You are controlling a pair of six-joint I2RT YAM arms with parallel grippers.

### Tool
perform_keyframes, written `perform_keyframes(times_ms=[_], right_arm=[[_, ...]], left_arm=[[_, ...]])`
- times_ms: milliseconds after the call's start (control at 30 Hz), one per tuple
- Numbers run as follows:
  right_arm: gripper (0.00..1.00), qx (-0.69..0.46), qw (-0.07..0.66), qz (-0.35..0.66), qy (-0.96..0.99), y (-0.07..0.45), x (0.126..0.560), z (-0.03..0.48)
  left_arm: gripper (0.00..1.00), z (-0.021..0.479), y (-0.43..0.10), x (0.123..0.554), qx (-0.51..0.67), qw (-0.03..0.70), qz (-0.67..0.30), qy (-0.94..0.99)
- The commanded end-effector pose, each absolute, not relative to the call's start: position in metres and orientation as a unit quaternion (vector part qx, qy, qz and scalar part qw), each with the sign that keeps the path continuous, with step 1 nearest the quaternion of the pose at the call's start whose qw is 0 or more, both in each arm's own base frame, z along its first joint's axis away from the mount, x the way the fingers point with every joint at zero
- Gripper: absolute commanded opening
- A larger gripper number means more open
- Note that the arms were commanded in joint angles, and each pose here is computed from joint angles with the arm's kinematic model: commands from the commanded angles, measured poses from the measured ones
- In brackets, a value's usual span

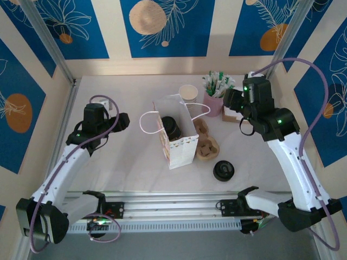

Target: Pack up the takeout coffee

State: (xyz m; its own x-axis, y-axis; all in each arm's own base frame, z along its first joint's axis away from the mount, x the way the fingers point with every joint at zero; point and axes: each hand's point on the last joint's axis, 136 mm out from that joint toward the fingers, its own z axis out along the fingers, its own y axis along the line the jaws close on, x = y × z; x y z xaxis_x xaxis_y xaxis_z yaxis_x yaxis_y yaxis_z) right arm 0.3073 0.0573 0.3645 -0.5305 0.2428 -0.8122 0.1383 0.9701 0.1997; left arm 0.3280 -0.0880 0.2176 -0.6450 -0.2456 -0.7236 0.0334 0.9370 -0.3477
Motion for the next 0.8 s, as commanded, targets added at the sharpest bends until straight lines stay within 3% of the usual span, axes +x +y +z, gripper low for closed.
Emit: perform_keyframes(times_ms=[0,167,500,767], right_arm=[[0.66,0.125,0.460,0.120,0.871,0.059,0.318,0.360],[0.66,0.096,0.447,0.143,0.878,0.059,0.343,0.350],[0.66,0.043,0.434,0.089,0.895,0.065,0.406,0.329],[0.59,0.011,0.433,0.056,0.899,0.086,0.446,0.324]], left_arm=[[0.73,0.221,-0.089,0.327,-0.048,0.431,-0.161,0.886],[0.73,0.221,-0.091,0.327,-0.045,0.430,-0.168,0.886],[0.74,0.225,-0.096,0.325,-0.037,0.433,-0.183,0.882],[0.76,0.227,-0.098,0.324,-0.036,0.437,-0.190,0.879]])
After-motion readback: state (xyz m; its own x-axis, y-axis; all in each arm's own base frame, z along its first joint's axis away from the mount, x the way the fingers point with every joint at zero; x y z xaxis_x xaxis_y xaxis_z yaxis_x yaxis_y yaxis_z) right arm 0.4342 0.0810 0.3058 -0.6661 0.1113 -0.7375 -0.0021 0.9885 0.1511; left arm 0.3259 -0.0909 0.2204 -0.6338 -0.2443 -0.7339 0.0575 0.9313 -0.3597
